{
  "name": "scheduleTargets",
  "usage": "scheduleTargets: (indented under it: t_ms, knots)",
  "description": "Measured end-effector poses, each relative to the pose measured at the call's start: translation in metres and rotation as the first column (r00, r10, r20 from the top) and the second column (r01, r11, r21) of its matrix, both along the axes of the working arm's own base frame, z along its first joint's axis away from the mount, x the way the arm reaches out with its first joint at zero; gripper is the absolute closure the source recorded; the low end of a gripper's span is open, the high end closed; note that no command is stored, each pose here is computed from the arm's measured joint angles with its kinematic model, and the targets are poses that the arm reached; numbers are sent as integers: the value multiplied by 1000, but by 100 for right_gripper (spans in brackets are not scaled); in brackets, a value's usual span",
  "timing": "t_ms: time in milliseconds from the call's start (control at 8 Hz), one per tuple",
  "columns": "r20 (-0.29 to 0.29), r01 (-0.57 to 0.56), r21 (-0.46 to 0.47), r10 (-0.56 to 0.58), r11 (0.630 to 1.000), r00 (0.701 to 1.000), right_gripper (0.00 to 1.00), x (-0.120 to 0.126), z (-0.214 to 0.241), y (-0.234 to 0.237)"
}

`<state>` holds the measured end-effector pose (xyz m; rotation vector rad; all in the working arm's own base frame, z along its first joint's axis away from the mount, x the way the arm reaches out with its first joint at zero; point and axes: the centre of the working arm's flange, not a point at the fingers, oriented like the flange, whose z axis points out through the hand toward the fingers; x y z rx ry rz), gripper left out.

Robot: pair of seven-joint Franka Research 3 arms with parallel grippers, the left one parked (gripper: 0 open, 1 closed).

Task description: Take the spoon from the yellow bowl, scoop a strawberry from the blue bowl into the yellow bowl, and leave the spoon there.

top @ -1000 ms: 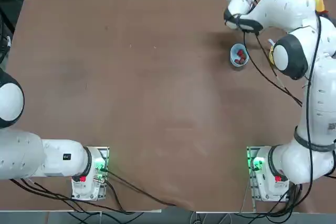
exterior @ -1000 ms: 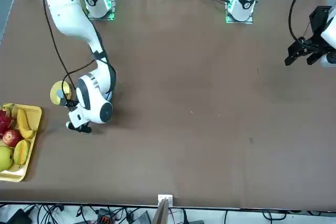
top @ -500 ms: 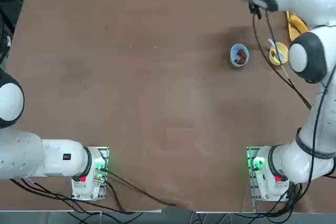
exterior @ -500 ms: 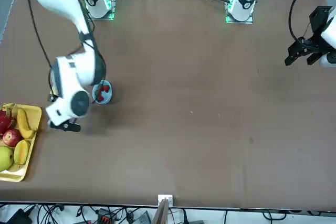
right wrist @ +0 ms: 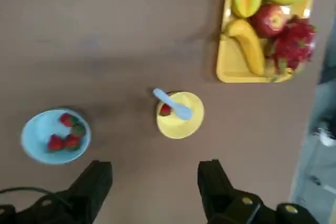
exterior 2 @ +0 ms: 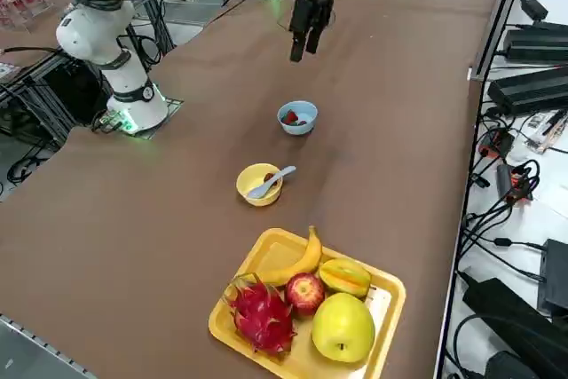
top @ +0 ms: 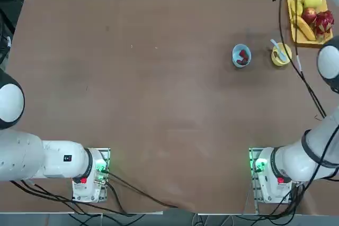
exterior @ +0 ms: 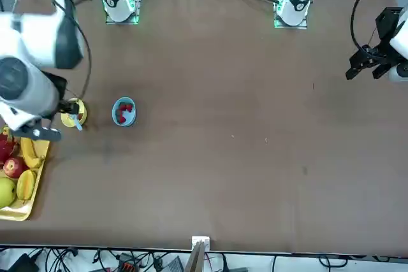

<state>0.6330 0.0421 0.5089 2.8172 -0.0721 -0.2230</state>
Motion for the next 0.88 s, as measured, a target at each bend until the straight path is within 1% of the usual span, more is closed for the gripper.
scheduleTargets:
  t_ms: [250,375,625,875]
  knots:
    - [23,-16,135,13,991,1000,0,-14,38,-34]
    - [44,-17,176,9,984,999,0,-23,56,-45]
    - [75,-26,212,10,977,997,0,-48,84,-46]
    - [102,-39,259,12,965,995,0,-83,100,-41]
